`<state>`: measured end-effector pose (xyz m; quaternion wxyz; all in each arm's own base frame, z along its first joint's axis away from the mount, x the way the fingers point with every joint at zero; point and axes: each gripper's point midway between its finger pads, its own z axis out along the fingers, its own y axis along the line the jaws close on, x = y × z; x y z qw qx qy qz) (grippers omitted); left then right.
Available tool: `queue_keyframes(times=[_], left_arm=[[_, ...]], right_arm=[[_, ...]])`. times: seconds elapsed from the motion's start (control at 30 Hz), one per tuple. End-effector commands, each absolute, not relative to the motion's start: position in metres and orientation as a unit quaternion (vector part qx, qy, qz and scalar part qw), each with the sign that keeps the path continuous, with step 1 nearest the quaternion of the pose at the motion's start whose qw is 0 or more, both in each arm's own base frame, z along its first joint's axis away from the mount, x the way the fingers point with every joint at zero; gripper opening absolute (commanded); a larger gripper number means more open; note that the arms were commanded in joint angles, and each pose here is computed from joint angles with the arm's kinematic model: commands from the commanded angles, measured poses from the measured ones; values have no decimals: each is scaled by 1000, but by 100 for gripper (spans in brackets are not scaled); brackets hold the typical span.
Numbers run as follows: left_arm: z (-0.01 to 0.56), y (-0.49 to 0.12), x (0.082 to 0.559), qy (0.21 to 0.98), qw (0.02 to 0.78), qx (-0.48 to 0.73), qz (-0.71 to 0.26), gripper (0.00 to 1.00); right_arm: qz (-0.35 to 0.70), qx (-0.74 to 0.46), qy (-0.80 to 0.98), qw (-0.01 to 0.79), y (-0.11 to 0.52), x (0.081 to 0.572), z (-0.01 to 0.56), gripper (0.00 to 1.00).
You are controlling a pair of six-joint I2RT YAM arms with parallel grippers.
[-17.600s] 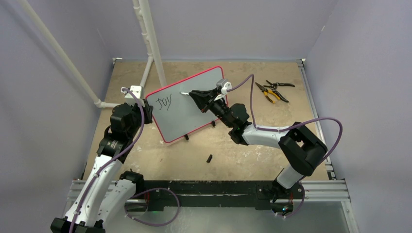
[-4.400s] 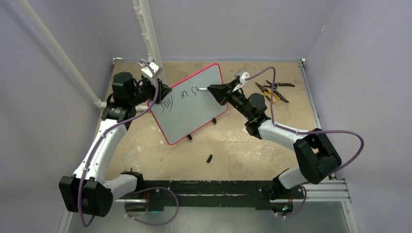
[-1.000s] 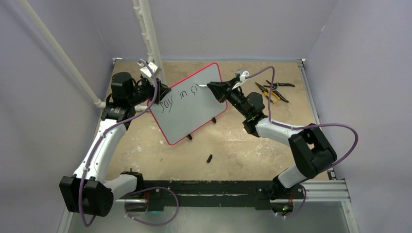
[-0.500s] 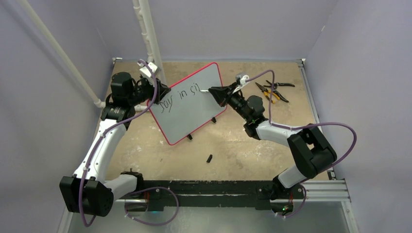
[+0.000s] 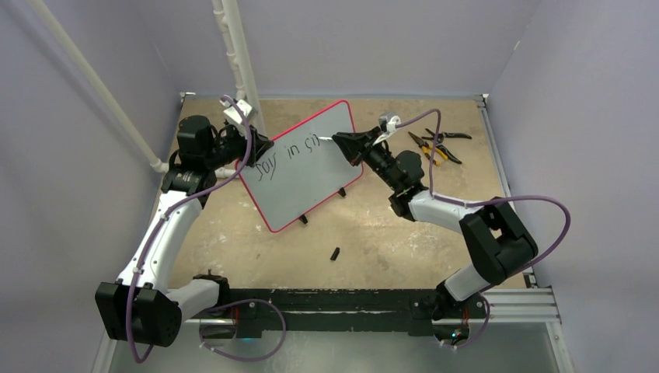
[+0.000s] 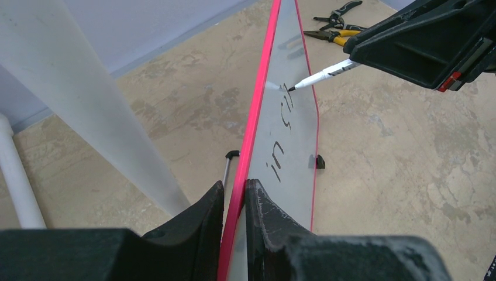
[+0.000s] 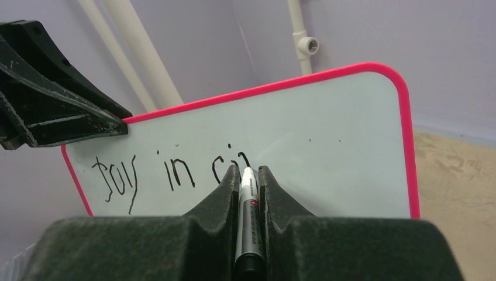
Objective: Write a sentence on the whiteboard
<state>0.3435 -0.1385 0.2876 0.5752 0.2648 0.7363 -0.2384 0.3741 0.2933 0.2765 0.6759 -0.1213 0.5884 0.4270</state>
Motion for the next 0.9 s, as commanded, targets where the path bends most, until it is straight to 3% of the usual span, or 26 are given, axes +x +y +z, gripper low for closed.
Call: queue_keyframes(times=[0.0, 0.87], left_arm=[[292, -137, 344, 729, 585, 265, -237, 18], [293, -136, 344, 728, 586, 264, -237, 17]], right_arm=[[433, -115, 552, 703, 292, 380, 307, 0], [396, -90, 589, 699, 277, 383, 278, 0]])
